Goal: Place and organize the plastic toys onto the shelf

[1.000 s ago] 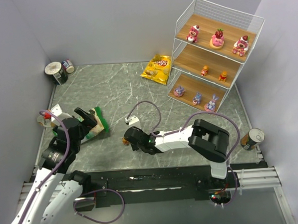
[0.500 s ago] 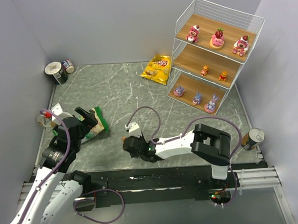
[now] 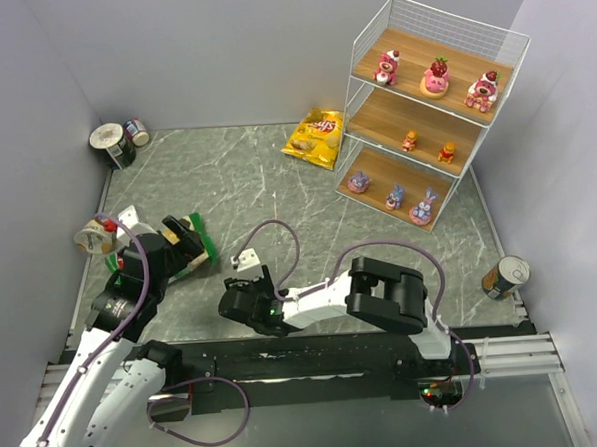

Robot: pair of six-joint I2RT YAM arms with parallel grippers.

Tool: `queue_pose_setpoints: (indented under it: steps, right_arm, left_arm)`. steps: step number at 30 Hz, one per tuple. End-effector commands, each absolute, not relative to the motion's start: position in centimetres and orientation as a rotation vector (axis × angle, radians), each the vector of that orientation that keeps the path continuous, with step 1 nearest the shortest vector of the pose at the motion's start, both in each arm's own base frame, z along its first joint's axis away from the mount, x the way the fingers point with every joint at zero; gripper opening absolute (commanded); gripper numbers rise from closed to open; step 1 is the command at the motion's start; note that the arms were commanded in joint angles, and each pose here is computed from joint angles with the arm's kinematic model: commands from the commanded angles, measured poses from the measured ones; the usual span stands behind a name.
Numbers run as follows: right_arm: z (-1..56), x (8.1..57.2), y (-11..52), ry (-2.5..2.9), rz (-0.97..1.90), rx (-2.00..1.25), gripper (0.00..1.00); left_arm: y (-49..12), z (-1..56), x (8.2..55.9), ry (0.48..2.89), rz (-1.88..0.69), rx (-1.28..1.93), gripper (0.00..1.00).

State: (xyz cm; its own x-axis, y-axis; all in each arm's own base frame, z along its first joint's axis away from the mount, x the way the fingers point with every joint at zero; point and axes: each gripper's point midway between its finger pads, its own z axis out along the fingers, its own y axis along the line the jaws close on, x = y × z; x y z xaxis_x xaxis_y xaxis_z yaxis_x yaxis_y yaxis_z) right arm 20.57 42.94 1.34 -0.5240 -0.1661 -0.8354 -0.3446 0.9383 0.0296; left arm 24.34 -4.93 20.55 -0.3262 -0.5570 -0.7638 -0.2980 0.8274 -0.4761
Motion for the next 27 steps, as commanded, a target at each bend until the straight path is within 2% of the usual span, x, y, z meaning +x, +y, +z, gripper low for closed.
queue_pose_setpoints:
  steps: [1, 14, 16, 27]
  right_arm:
    - [-8.5, 18.6, 37.9, 2.369, 0.085, -0.369, 0.66]
    - [-8.7, 20.8, 36.6, 2.33, 0.022, -0.316, 0.62]
    - [-8.6, 20.9, 35.6, 2.319, -0.007, -0.373, 0.64]
    - [-8.6, 18.7, 36.1, 2.184, 0.333, -0.911, 0.69]
  left_arm:
    - [-6.5, 20.3, 24.6, 1.956, -0.378, -0.552, 0.96]
    - [-7.9, 19.4, 25.7, 2.02, -0.378, -0.45, 0.96]
    - [-7.8, 19.5, 25.8, 2.018, -0.372, -0.439, 0.96]
    - [-7.7, 20.1, 25.5, 1.992, -0.376, -0.425, 0.96]
